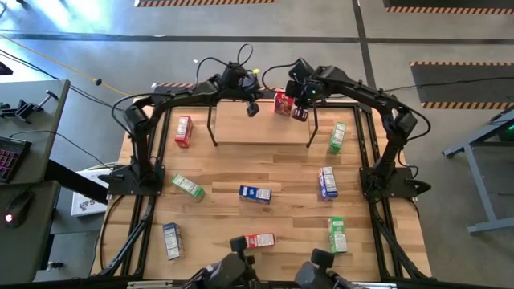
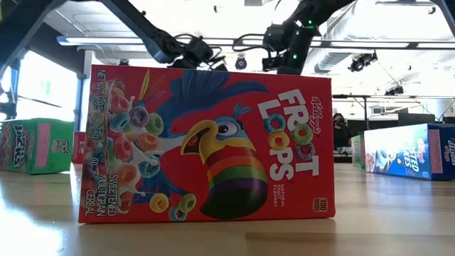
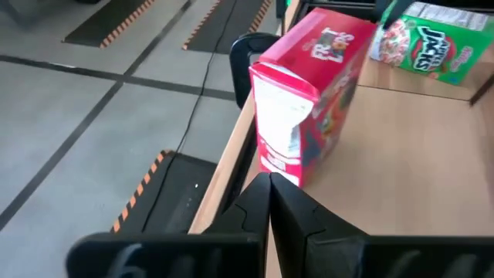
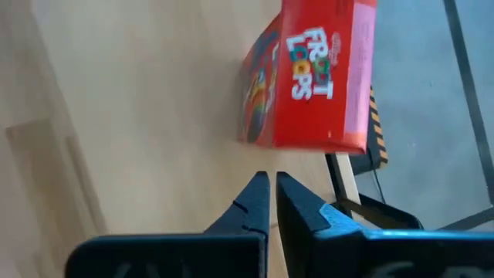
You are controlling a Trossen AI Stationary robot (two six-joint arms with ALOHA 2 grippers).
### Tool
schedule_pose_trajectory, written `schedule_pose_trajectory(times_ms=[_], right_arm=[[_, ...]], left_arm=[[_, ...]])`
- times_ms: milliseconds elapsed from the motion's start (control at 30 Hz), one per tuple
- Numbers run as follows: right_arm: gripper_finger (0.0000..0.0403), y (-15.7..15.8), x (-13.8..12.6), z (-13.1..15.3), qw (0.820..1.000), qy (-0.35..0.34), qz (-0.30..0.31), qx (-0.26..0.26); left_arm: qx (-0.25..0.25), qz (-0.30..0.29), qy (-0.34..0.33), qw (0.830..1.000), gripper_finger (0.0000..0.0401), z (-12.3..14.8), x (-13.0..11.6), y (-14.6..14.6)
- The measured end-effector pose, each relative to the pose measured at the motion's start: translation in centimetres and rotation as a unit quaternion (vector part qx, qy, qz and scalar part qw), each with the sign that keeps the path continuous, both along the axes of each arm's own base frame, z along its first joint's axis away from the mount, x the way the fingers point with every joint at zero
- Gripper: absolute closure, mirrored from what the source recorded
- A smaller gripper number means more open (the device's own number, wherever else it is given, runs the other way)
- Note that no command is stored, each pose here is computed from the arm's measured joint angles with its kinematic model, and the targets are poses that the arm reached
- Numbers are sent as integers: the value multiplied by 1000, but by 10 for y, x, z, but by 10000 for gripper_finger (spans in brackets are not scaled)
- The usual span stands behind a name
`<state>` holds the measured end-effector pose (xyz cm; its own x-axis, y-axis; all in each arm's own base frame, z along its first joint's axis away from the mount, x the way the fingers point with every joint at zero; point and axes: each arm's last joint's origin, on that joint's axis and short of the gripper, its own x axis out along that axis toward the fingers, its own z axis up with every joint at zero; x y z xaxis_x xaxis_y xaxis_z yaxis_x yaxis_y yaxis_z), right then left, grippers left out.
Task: Stack cereal on shelf
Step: Put the middle red cereal box on the shelf
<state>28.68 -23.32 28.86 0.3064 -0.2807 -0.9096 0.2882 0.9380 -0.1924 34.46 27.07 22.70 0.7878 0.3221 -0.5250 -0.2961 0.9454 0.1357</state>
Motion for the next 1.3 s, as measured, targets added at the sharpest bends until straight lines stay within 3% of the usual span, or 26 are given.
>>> schedule_pose_trajectory(times_ms=[233, 600, 967, 1300], right_arm=[[401, -4, 2, -13, 999, -6, -48, -24], [401, -9, 4, -15, 996, -26, -83, -25], [401, -16, 11, -37, 996, -3, -91, -5], [401, -20, 14, -37, 996, -20, -84, -19]], left_arm=[[3, -4, 4, 1000, 398, -8, 14, 12], [40, -21, 0, 999, 398, -7, 15, 16], [18, -40, -5, 999, 398, -31, 15, 28], [28, -62, -30, 997, 398, -27, 20, 26]])
